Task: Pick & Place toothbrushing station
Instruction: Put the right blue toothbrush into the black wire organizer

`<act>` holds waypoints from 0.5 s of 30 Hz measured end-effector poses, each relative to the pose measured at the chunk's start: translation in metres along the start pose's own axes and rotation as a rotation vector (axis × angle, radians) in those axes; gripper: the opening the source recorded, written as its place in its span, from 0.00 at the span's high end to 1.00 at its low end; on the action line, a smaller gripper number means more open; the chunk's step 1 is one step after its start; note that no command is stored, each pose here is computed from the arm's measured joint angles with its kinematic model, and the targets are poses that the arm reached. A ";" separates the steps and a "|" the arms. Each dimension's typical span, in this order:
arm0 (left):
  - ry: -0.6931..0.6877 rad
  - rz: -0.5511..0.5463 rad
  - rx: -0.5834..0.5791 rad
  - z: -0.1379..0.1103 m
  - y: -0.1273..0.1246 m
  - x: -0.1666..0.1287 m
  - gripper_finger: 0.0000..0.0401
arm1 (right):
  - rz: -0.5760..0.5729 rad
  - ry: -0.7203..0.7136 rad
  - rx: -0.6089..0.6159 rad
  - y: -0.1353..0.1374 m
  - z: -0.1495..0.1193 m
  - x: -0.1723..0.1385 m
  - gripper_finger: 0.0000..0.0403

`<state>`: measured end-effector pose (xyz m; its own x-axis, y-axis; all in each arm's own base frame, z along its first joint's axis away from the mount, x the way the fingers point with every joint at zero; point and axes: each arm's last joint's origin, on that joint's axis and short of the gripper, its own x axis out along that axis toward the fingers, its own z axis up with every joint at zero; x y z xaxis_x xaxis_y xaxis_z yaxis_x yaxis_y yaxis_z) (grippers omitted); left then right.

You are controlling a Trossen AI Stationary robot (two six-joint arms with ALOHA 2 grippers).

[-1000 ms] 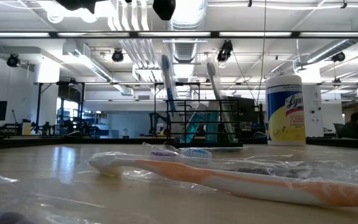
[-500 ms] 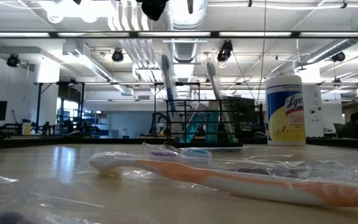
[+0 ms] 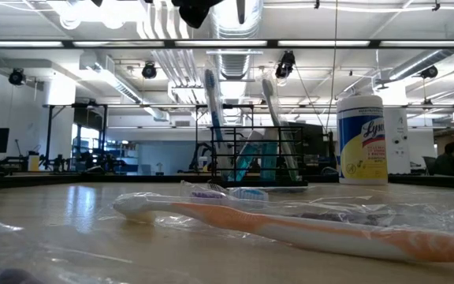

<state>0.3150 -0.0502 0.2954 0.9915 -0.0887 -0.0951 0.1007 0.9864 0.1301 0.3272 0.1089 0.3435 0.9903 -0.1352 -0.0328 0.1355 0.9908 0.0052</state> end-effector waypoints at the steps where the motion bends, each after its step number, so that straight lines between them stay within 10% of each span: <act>1: 0.004 -0.002 0.001 0.000 -0.001 0.000 0.94 | 0.000 -0.001 -0.002 0.001 0.000 0.002 0.54; 15: -0.005 -0.020 0.005 0.001 -0.005 -0.001 0.94 | 0.015 0.013 -0.038 0.000 -0.003 0.000 0.87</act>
<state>0.3131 -0.0552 0.2960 0.9897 -0.1092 -0.0925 0.1210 0.9837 0.1330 0.3268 0.1088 0.3408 0.9917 -0.1202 -0.0462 0.1188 0.9924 -0.0321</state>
